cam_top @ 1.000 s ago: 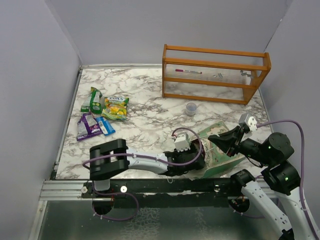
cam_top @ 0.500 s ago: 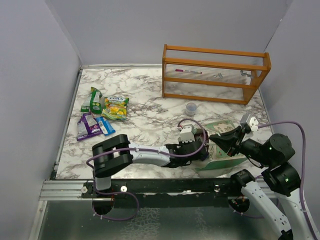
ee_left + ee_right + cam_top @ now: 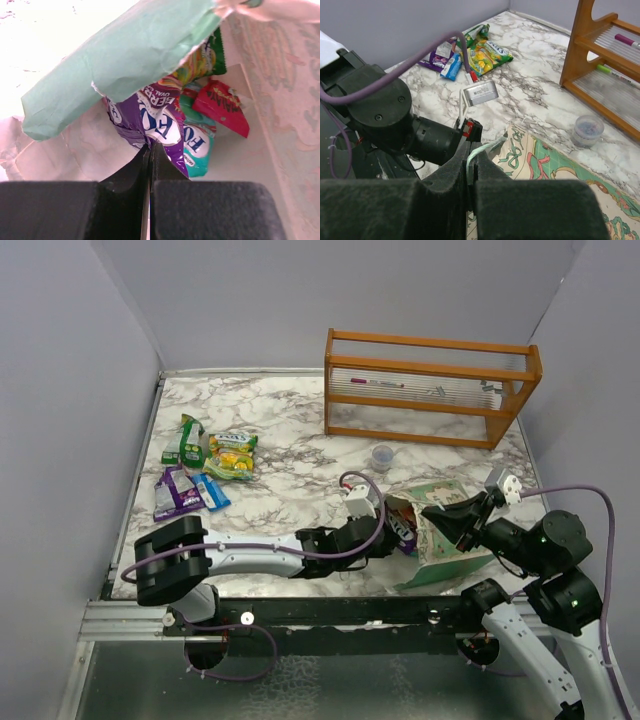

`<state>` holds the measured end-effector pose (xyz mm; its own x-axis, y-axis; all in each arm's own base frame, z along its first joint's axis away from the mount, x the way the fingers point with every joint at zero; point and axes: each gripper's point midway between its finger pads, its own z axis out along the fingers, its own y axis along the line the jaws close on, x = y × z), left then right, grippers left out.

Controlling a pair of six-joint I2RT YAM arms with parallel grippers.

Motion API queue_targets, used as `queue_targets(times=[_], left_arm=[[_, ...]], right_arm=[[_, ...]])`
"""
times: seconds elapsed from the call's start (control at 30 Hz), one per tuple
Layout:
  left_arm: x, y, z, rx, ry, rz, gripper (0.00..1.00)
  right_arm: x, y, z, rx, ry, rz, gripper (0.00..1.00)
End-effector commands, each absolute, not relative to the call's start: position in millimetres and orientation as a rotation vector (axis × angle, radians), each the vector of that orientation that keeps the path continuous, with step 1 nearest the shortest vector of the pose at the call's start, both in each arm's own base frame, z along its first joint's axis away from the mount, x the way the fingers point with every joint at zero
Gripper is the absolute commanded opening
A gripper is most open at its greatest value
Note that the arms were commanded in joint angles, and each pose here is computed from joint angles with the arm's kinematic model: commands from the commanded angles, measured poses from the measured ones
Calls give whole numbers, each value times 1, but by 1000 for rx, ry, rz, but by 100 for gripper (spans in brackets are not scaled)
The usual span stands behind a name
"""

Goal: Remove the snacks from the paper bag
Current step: Take out the snack from the paper bag.

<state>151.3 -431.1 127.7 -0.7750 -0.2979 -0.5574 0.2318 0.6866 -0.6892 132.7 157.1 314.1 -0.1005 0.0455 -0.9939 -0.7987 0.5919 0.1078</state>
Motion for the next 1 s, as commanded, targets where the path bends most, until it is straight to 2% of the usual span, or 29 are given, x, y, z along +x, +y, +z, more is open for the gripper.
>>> queue_targets(times=[0.0,0.5,0.97], left_arm=[[145,-432,161,-19,2161,-1154,0],[126,-410,195,94,2104,-1250,0],[106,-362,263,325,1875,-1321,0]], right_arm=[[137,153,322,-630,1481,776,2],[139,151,322,-612,1484,765,2],[139,150,322,-607,1485,763,2]])
